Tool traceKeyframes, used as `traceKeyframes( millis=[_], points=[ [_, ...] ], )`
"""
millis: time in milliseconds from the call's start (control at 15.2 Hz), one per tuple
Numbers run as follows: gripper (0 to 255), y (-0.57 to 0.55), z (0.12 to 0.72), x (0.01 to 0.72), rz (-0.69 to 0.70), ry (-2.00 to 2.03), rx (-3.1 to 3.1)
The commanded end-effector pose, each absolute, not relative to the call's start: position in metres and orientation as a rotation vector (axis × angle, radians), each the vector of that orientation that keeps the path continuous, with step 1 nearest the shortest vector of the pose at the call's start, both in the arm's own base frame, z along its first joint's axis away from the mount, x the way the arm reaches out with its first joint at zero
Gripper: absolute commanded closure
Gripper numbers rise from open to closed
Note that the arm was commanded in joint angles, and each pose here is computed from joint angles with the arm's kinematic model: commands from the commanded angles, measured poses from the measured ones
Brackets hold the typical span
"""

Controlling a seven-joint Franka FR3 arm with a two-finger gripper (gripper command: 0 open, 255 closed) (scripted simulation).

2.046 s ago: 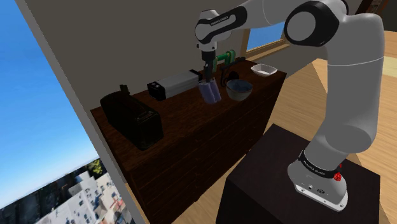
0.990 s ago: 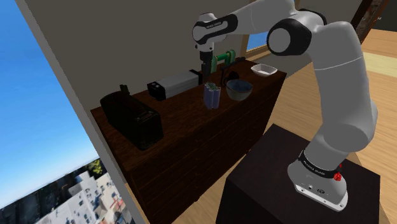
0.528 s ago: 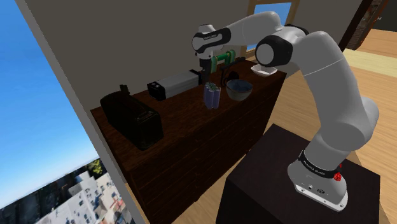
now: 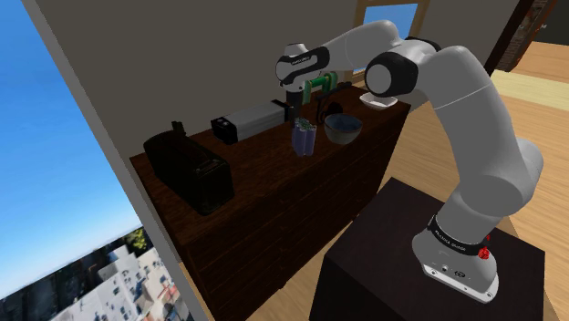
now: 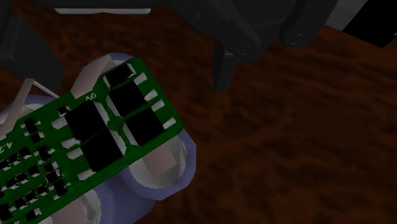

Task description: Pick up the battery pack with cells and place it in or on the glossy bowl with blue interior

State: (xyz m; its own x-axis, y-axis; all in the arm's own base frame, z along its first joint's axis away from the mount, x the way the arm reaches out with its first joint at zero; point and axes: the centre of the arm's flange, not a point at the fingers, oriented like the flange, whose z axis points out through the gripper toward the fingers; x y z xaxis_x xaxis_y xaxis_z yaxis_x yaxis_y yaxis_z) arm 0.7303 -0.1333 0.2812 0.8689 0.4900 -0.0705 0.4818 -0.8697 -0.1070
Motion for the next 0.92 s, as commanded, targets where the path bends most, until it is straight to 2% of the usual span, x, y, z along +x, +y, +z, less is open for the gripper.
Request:
traceKeyframes(
  millis=[0, 198, 264, 858],
  points=[
    [0, -0.1336, 0.2806, 0.7300, 0.147, -0.769, -2.954],
    [0, -0.1336, 0.2806, 0.7300, 0.147, -0.769, -2.954],
    [255, -0.1335, 0.2806, 0.7301, 0.147, -0.769, -2.954],
    [255, -0.1336, 0.2806, 0.7300, 0.147, -0.769, -2.954]
  ],
)
